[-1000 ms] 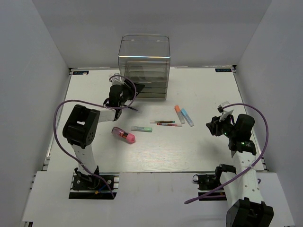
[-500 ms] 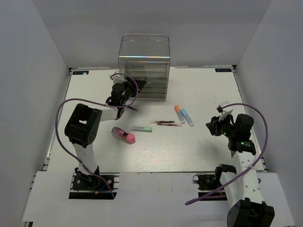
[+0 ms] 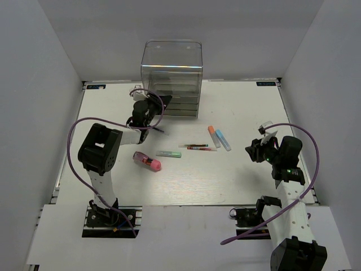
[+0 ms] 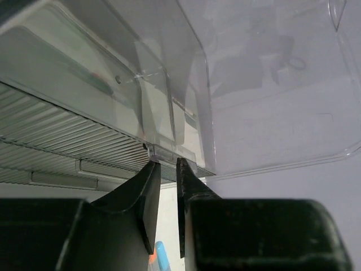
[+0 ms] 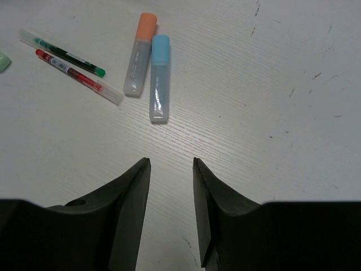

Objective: Sort the stationery into containers
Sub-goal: Open the storage box at the center of the board, then pick up the stationery from the center of the board.

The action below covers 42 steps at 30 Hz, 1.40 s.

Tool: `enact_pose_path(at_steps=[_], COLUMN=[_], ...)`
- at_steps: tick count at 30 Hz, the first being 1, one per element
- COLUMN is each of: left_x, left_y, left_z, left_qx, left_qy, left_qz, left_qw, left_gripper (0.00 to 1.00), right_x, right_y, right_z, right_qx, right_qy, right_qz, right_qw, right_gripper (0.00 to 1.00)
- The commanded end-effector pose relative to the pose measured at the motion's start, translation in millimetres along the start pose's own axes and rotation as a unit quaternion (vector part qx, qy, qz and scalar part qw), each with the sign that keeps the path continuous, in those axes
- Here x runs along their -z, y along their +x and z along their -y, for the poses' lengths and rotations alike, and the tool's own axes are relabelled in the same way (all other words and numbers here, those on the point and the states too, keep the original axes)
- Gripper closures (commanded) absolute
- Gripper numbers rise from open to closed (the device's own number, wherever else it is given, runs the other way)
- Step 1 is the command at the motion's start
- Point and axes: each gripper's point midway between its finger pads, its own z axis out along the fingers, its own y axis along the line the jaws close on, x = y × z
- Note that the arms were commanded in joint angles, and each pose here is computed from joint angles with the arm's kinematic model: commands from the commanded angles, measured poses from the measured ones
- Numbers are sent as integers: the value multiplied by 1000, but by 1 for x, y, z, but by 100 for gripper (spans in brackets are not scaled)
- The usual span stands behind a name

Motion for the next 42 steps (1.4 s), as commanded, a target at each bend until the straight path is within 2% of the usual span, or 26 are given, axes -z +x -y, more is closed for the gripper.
enact_pose_path(at_steps=[1,3,7,15,20,25,26,28,30,32,33,34,35,36,37,39,40,42], left_x=[1,4,17,49,60,63,62,61,61,61,60,60,59,58,58,59,59,59], left_y=[-20,-24,-23,-38,-46,-57,-60,-64,-64,-64,-66,-65,-67,-66,-66,-69,-69,-71], left_z=[26,33,47,99,128,142,138,142,142,142,145,144,148,145,145,150,150,153], left_qx=[-7,-11,-14,-43,-60,-67,-68,-67,-67,-67,-67,-67,-72,-72,-72,-72,-77,-84], left_qy=[46,60,90,154,176,183,176,178,178,178,182,178,182,177,177,180,179,176], left_qz=[44,51,46,50,48,53,54,61,61,61,63,61,65,62,62,63,64,64], left_qw=[998,997,995,986,981,979,981,980,980,980,979,980,978,980,980,979,979,979], left_gripper=[81,89,92,92,91,88,86,86,85,83,83,83,83,82,82,82,82,82], right_x=[-2,-2,-2,-2,-1,-9,-6,-17,-26,-43,-49,-51,-66,-69,-79,-97,-105,-118], right_y=[-9,-7,-8,-7,-17,-33,-52,-43,-57,-56,-63,-73,-62,-81,-74,-67,-76,-67], right_z=[0,-1,-3,-23,-48,-58,-63,-80,-80,-99,-95,-120,-124,-140,-151,-171,-175,-206], right_qx=[8,8,10,18,28,94,108,112,129,152,167,190,186,205,215,234,245,263], right_qy=[-2,-4,-11,-65,-133,-176,-187,-229,-228,-251,-234,-262,-271,-283,-287,-296,-284,-306], right_qz=[16,15,18,21,32,18,24,-12,-19,-42,-47,-42,-70,-57,-78,-99,-92,-107], right_qw=[1000,1000,1000,997,990,980,976,967,965,955,957,945,942,935,930,921,922,909], right_gripper=[58,58,59,59,57,50,48,47,46,46,46,46,44,43,43,40,34,29])
